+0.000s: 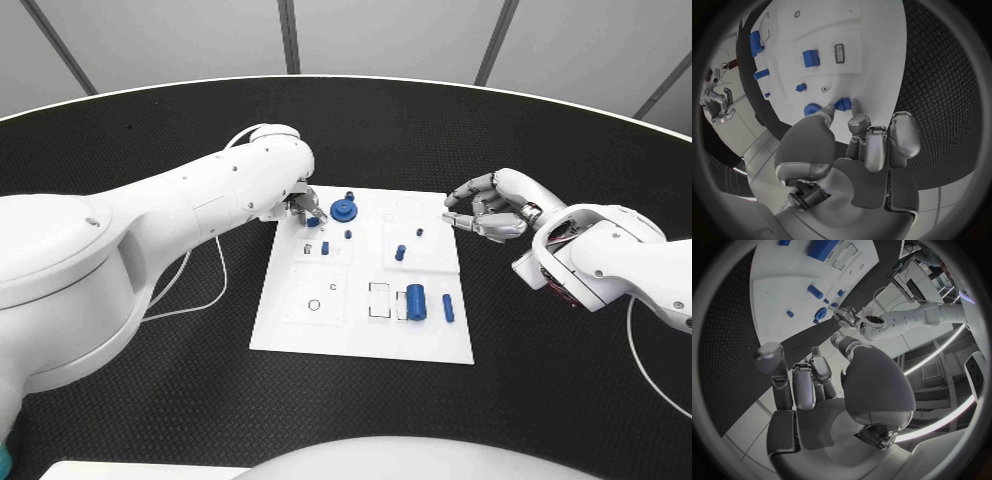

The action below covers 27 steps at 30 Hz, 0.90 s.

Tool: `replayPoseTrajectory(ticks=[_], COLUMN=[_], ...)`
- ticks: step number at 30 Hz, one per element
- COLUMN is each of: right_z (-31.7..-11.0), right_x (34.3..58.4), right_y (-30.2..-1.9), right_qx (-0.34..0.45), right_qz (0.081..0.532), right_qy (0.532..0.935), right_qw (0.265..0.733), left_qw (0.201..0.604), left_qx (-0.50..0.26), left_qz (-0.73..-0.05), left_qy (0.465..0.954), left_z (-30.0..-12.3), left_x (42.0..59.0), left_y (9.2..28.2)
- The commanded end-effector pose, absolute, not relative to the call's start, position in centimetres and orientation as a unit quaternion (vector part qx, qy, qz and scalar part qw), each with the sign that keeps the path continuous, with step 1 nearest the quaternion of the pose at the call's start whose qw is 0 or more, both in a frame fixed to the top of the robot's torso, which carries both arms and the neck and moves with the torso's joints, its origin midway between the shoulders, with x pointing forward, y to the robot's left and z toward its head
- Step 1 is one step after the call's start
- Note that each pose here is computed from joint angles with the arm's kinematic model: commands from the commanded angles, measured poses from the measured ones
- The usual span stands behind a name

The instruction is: Assemble the parts on the task board

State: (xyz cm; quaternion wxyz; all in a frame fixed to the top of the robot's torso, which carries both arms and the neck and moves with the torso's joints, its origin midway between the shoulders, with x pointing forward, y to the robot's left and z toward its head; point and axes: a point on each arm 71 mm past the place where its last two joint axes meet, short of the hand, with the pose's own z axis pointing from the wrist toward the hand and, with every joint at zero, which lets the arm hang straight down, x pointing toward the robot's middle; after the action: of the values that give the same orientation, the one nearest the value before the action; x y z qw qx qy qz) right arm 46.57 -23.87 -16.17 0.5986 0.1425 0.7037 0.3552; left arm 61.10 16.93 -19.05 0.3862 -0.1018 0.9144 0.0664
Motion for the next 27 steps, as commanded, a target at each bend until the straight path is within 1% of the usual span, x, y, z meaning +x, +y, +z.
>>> replayPoseTrajectory(ticks=[1,15,27], right_z=[-16.17,-16.18,-16.18], right_x=[46.57,46.58,46.57], right_y=[-23.85,-23.78,-23.77], right_qx=[0.142,0.142,0.142], right_qz=[0.355,0.356,0.356], right_qy=[0.704,0.704,0.704], right_qw=[0.598,0.598,0.598], left_qw=[0.383,0.376,0.383], left_qx=[-0.103,-0.095,-0.101], left_qz=[0.077,0.075,0.075], left_qy=[0.915,0.919,0.915], left_z=[-19.06,-19.14,-19.06], left_x=[61.01,60.9,61.01], left_y=[16.93,16.57,16.6])
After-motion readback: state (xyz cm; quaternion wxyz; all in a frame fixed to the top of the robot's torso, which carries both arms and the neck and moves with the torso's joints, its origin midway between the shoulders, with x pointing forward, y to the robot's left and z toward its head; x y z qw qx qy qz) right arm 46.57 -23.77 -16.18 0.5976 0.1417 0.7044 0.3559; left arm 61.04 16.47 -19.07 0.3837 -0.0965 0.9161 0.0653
